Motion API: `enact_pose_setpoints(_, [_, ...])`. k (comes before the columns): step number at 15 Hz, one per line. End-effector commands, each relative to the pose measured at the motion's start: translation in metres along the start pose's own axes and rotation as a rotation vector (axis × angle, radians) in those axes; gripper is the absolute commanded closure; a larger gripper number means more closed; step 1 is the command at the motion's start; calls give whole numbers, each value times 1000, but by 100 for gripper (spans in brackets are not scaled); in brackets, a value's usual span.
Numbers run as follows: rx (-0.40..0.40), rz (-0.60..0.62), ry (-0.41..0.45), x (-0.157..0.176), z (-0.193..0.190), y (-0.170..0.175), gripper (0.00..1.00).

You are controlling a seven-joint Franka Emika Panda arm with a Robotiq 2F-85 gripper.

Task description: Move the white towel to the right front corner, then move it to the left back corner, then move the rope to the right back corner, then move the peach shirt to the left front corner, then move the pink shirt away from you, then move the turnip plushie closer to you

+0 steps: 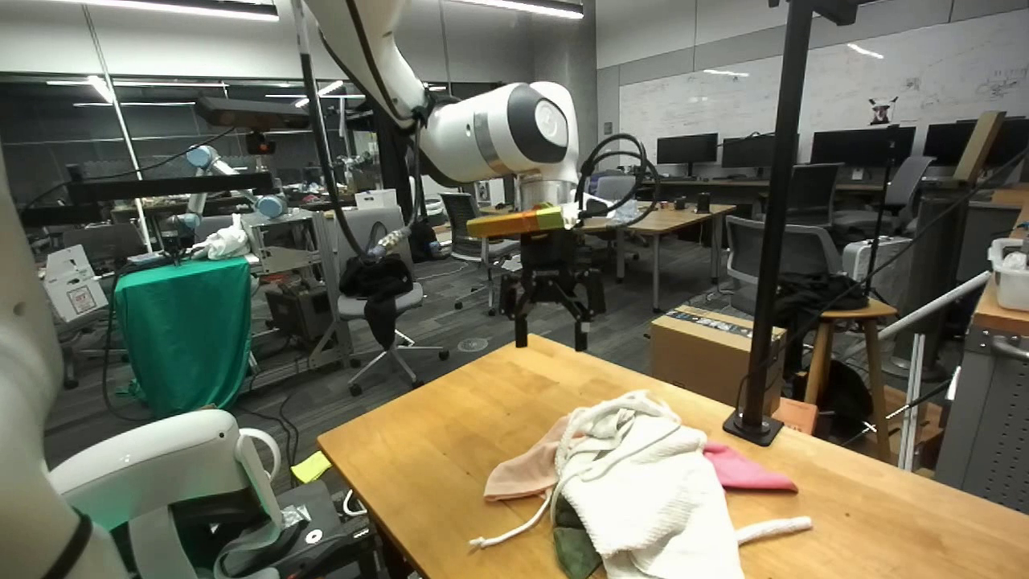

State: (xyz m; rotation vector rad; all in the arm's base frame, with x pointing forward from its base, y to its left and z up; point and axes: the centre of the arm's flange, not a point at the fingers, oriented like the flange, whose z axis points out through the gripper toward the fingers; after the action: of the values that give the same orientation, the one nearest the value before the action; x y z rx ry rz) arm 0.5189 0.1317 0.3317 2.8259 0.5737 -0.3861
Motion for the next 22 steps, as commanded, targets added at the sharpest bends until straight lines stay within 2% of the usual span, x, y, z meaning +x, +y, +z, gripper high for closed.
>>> enact_pose_setpoints(1, [-24,-53,23,26,26,5,0])
enact_pose_setpoints(11, [12,-91,40,72,114,15,0])
enact_pose_setpoints(20, [12,-59,33,88,143,28,0])
enact_pose_setpoints(21, [11,-55,32,90,144,30,2])
enact_pose_setpoints(22, [12,-54,31,90,145,31,25])
